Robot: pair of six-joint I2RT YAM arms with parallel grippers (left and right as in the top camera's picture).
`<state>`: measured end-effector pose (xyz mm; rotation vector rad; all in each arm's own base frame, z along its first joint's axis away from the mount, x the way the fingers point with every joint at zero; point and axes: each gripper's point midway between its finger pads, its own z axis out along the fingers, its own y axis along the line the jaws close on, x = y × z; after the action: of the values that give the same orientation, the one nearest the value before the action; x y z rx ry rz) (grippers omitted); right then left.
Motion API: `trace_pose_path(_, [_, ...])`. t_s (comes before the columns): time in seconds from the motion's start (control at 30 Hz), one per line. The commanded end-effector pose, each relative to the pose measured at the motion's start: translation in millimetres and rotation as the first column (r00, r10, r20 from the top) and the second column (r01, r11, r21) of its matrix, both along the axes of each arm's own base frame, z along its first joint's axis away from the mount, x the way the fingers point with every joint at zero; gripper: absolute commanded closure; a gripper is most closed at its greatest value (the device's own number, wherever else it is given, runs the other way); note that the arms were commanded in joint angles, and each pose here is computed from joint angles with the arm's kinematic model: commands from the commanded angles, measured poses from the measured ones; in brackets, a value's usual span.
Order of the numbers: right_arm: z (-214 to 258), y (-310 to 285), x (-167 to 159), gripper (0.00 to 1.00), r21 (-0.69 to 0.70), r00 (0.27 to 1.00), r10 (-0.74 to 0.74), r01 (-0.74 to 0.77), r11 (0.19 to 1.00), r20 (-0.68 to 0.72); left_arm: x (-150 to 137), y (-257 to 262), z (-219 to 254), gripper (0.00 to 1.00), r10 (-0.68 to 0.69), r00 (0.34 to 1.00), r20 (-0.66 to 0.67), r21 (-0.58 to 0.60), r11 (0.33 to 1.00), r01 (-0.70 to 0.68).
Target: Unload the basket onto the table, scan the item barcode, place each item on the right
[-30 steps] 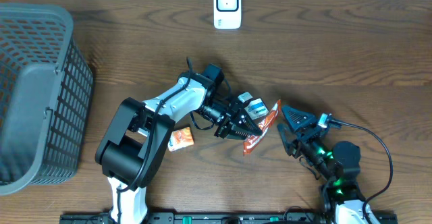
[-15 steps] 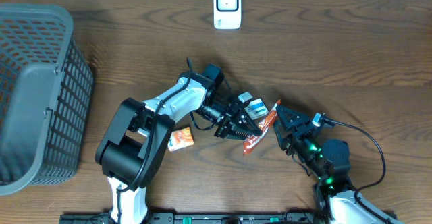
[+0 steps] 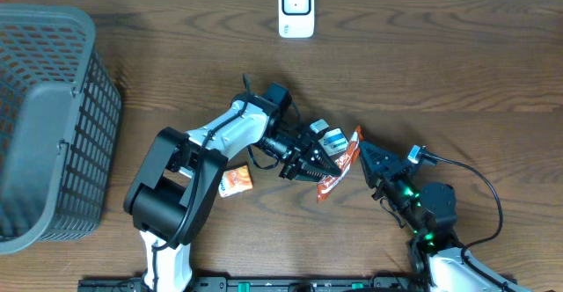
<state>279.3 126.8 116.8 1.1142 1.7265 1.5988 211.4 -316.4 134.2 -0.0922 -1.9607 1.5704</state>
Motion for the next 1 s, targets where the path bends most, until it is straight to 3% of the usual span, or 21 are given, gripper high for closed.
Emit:
trace_pose_path(0.0, [3,0,1,0.99,-0.005,1.000,-0.004,0.004,1.000,0.018,2,0,2,0.93,0.005,1.000,-0.017,-0.003,1.000,-0.006])
trace_pose_path(0.33, [3,0,1,0.99,-0.065,0.998,0.010,-0.006,0.998,0.057,2,0,2,0.90,0.007,1.000,-0.017,-0.003,1.000,-0.007])
trace_pose_path(0.4, [3,-2,2,0.99,-0.101,0.997,0.011,-0.003,0.995,0.078,2,1,2,0.78,0.007,1.000,-0.017,-0.003,1.000,-0.007])
trace_pose_path(0.47, [0,-5,2,0.99,-0.114,0.997,0.008,0.001,0.993,0.074,3,1,2,0.75,0.009,1.000,-0.017,-0.003,1.000,-0.009])
trace_pose_path(0.53, [-8,-7,2,0.99,-0.123,0.999,0.001,0.004,0.992,0.040,3,1,2,0.66,0.009,1.000,-0.017,-0.003,1.000,-0.009])
trace_pose_path(0.6, [-26,-13,-1,0.99,-0.141,0.999,-0.015,0.010,0.990,-0.037,3,1,2,0.37,0.009,1.000,-0.016,-0.002,1.000,-0.009])
trace_pose_path(0.67, [-43,-19,-4,0.99,-0.157,0.993,-0.036,0.018,0.987,-0.111,3,1,1,0.29,0.009,1.000,-0.012,0.004,1.000,-0.009])
trace_pose_path(0.83, [-65,-36,-8,0.99,-0.207,0.979,-0.078,0.039,0.978,-0.187,3,2,-3,0.23,0.009,1.000,-0.015,0.028,1.000,-0.008])
trace_pose_path(0.97, [-66,-39,-8,0.99,-0.241,0.982,-0.075,0.032,0.970,-0.170,4,1,-3,0.23,0.009,1.000,-0.007,0.022,1.000,-0.008])
